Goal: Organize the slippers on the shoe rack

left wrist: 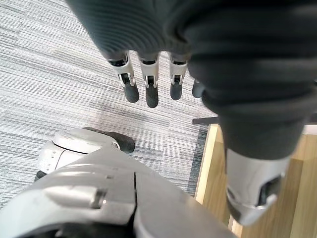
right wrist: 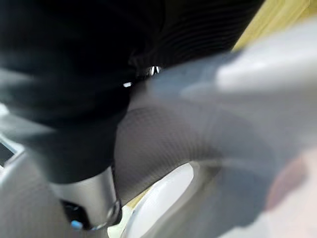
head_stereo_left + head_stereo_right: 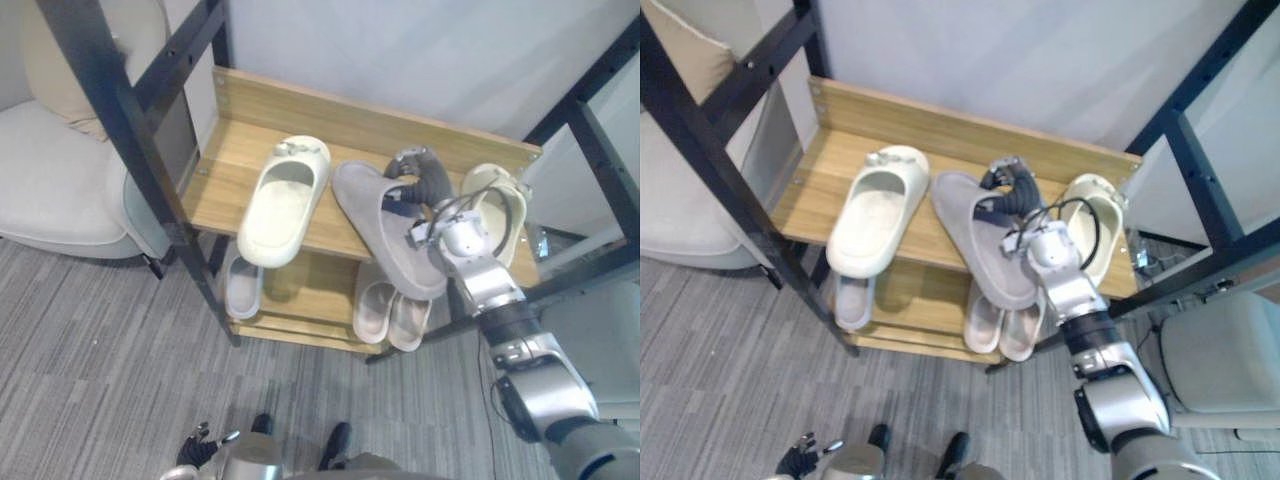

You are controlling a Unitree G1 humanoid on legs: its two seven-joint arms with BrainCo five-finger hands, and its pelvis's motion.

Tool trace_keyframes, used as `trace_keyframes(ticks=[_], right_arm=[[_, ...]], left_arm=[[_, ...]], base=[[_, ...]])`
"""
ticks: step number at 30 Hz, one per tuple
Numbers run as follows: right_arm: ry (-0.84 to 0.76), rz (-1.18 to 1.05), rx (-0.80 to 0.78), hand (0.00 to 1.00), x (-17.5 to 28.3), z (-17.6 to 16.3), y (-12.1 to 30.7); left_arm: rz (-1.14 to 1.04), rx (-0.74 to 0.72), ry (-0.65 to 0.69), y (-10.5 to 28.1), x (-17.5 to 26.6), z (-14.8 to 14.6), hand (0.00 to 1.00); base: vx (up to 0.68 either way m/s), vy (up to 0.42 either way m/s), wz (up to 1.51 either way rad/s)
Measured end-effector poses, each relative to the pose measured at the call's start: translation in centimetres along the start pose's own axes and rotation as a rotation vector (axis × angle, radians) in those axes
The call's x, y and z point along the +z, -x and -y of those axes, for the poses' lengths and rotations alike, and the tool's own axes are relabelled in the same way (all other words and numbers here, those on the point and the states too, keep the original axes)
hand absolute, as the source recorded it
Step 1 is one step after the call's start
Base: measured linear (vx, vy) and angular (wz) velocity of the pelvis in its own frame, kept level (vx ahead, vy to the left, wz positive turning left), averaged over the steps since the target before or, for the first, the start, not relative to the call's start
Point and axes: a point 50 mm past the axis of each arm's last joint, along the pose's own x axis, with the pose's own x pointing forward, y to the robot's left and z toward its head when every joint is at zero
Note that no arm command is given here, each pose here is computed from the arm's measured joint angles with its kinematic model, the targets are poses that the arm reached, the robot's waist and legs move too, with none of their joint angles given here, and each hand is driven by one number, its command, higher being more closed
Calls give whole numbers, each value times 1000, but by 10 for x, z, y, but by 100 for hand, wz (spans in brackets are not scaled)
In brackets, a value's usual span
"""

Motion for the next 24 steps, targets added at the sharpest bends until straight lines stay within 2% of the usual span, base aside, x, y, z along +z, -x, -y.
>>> trace_keyframes(ticks=[9,15,20,24], right_arm=[[-4,24,5,100,5,-1,0],[-48,134,0,100,24,-5,20],[-177,312,-138,100,54,18,39],[-267,413,-160,100,67,25,58]], left_arm=[[0,0,0,0,0,0,0],[-3,2,2,0,0,0,0],[-12,6,13,1,-3,0,0],[-32,3,20,2,-9,2,0]], base=[[0,0,0],[0,0,0],[-14,11,-4],[-18,27,-9]])
